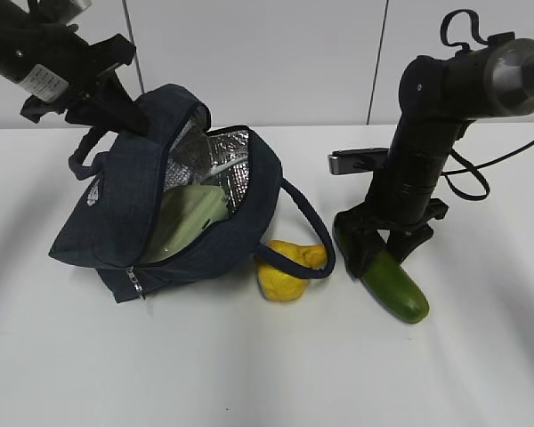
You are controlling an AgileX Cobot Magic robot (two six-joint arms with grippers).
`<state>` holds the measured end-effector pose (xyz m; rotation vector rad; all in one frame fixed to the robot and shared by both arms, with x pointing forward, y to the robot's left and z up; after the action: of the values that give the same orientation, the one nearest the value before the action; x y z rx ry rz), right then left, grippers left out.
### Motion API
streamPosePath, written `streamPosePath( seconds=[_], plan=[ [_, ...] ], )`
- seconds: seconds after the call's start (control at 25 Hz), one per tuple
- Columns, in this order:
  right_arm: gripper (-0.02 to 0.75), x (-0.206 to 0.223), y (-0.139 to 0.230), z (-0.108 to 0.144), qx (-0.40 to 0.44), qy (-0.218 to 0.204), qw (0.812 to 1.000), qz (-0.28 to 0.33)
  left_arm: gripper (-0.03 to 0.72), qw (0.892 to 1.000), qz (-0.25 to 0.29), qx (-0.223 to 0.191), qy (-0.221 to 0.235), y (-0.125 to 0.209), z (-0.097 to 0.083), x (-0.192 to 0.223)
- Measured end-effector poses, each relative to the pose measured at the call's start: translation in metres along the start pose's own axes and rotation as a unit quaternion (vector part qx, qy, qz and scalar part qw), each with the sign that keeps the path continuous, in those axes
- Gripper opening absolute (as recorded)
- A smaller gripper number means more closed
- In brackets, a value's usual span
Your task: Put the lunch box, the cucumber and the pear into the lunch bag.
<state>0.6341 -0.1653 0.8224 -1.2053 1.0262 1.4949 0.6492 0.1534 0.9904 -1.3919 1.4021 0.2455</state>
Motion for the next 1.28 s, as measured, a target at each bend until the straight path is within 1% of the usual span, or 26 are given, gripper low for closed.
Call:
streamPosePath(
  seconds=[0.16, 0.28, 0.4, 0.48, 0.52, 0.56, 0.64, 0.76, 0.84, 0.88, 1.12, 1.28],
  plan=[
    [0.419, -0.002, 0.001, 0.001, -0.001, -0.001, 1.000, 0.005, 0.007, 1.000, 0.000, 0.000, 0.000, 0.000, 0.000, 0.000],
    [0.418, -0.013, -0.003, 0.003, -0.005, -0.003, 1.000, 0.005, 0.007, 1.000, 0.000, 0.000, 0.000, 0.000, 0.000, 0.000],
    [0.417, -0.037, -0.018, 0.009, -0.008, -0.005, 1.000, -0.027, 0.007, 1.000, -0.001, 0.000, 0.000, 0.000, 0.000, 0.000],
    [0.417, -0.061, -0.034, 0.018, -0.006, -0.020, 0.998, -0.064, 0.007, 1.000, 0.000, 0.000, 0.000, 0.000, 0.000, 0.000],
    [0.417, -0.071, -0.040, 0.024, -0.004, -0.033, 0.996, -0.082, 0.007, 1.000, -0.001, 0.000, -0.001, 0.000, 0.000, 0.000],
    [0.417, -0.084, -0.048, 0.034, -0.001, -0.056, 0.993, -0.101, 0.007, 1.000, -0.002, 0.000, -0.001, -0.001, 0.000, 0.000],
    [0.417, -0.105, -0.056, 0.059, 0.010, -0.119, 0.985, -0.128, 0.007, 1.000, -0.005, -0.001, 0.000, -0.002, 0.000, 0.000],
    [0.417, -0.129, -0.058, 0.100, 0.032, -0.238, 0.961, -0.134, 0.007, 1.000, -0.010, -0.004, 0.002, -0.004, -0.001, 0.000],
    [0.417, -0.137, -0.057, 0.118, 0.036, -0.279, 0.951, -0.131, 0.007, 1.000, -0.011, -0.006, 0.005, -0.004, -0.002, 0.000],
    [0.417, -0.138, -0.056, 0.125, 0.034, -0.289, 0.948, -0.129, 0.007, 1.000, -0.012, -0.006, 0.005, -0.004, -0.002, 0.000],
    [0.417, -0.130, -0.045, 0.164, 0.012, -0.313, 0.944, -0.105, 0.007, 1.000, -0.019, -0.012, 0.011, -0.007, -0.004, 0.000],
    [0.417, -0.103, -0.048, 0.170, 0.043, -0.327, 0.942, -0.067, 0.007, 1.000, -0.023, -0.014, 0.014, -0.008, -0.005, 0.000]
  ],
)
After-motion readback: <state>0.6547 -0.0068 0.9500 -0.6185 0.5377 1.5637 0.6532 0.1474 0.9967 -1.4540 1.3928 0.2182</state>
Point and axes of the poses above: a point on each arm's last joint axis where the gripper is mounted, x pointing out along that axis toward the gripper, z along the wrist's bending axis when the last joint is at zero, y = z × x, the point moved 9 cm from there along x, pointing out along that axis toward the gripper, and after that the axes turned 14 degrees about x, right-handed, at the moved point
